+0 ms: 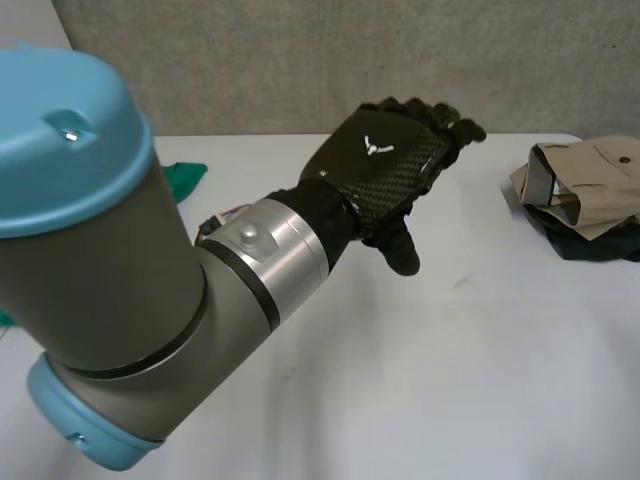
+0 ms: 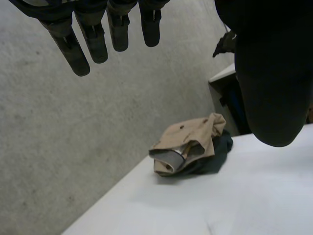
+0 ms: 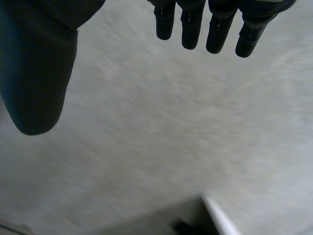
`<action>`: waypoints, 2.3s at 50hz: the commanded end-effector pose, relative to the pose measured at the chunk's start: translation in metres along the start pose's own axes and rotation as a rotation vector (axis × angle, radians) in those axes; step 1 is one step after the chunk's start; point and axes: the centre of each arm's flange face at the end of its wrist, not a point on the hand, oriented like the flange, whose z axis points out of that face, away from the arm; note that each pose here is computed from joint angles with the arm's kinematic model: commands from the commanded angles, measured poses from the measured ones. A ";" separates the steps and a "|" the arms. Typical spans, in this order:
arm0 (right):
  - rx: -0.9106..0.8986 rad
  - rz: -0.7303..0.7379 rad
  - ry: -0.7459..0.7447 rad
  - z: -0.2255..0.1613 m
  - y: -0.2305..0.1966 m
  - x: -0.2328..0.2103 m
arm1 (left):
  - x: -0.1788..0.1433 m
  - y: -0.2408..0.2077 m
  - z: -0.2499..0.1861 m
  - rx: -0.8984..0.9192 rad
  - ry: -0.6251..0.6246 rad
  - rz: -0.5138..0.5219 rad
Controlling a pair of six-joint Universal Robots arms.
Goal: Fold the laundry.
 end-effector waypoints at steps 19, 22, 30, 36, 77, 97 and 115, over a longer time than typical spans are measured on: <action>0.449 0.298 -0.886 -0.257 -0.174 -0.215 | -0.274 0.058 -0.033 -0.168 -0.840 0.206; 0.372 0.246 -0.959 -0.276 -0.156 -0.231 | -0.314 0.105 -0.038 -0.310 -0.869 0.293; 0.217 0.125 -1.010 -0.291 -0.119 -0.258 | -0.367 0.207 -0.035 -0.473 -0.718 0.449; 0.191 0.124 -1.014 -0.294 -0.112 -0.260 | -0.391 0.240 -0.026 -0.437 -0.728 0.453; 0.199 0.217 -0.764 -0.268 -0.147 -0.214 | -0.025 0.123 0.046 -0.257 -0.075 0.074; 0.046 0.332 -0.887 -0.284 -0.158 -0.214 | -0.106 0.033 -0.012 -0.083 -0.335 0.136; -0.016 0.314 -1.080 -0.375 -0.185 -0.258 | -0.194 0.168 0.002 -0.383 -0.306 0.250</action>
